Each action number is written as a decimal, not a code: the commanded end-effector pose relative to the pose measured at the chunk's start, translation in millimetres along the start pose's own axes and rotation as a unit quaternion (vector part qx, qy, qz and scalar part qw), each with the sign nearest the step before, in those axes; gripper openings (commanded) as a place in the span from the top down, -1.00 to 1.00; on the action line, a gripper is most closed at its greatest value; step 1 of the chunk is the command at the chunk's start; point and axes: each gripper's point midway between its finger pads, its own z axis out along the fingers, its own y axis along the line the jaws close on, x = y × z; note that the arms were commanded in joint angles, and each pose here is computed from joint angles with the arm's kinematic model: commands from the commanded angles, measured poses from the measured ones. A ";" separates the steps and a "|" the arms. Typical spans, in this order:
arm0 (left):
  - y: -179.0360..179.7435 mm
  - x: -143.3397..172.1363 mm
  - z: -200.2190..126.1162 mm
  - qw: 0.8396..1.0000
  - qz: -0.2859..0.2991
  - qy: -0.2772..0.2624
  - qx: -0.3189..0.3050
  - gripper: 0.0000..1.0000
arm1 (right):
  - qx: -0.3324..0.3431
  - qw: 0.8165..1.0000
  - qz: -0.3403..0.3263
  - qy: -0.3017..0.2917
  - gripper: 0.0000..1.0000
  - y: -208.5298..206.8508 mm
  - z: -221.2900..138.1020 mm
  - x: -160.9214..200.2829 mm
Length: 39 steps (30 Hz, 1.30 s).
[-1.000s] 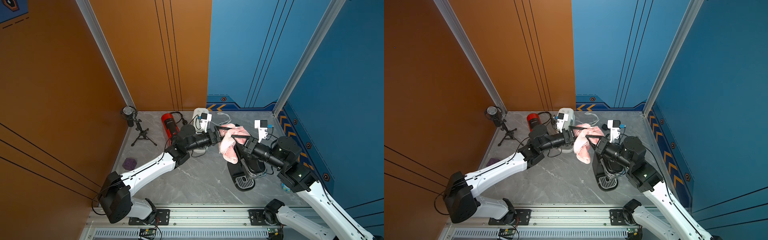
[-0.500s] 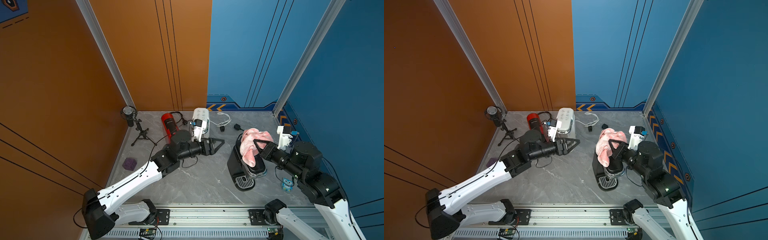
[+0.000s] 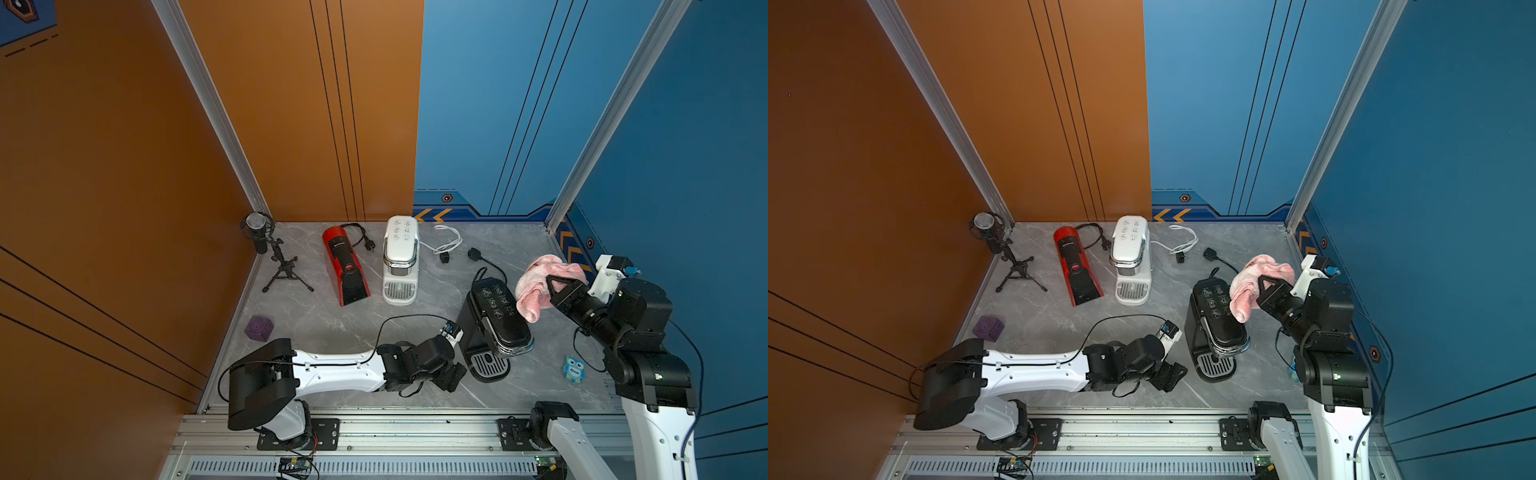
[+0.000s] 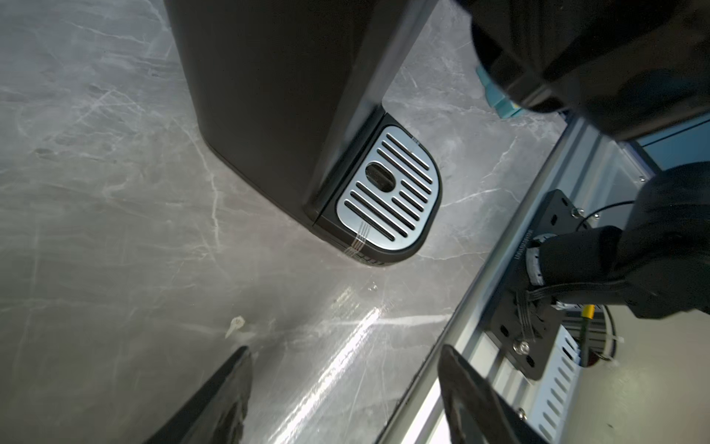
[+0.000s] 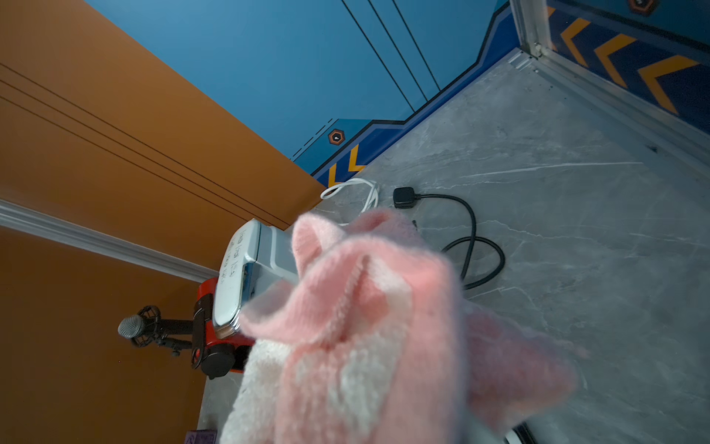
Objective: Wipe the surface of a coffee machine
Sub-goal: Adjust the cleaning item, then wipe the dirt from the surface of the coffee machine.
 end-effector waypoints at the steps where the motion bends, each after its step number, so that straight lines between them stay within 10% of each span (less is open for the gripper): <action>1: 4.5 -24.7 9.3 0.998 -0.010 -0.055 -0.035 -0.57 | 0.065 0.997 0.036 0.031 1.00 -46.1 13.2 18.0; 13: 43.5 -36.9 40.4 0.986 -0.106 -0.096 -0.081 -0.61 | 0.076 0.964 0.225 0.115 1.00 -148.1 68.4 107.5; 39: 91.4 -21.7 74.6 0.982 -0.145 -0.065 -0.106 -0.63 | 0.058 0.965 0.168 0.193 1.00 -125.6 142.7 183.4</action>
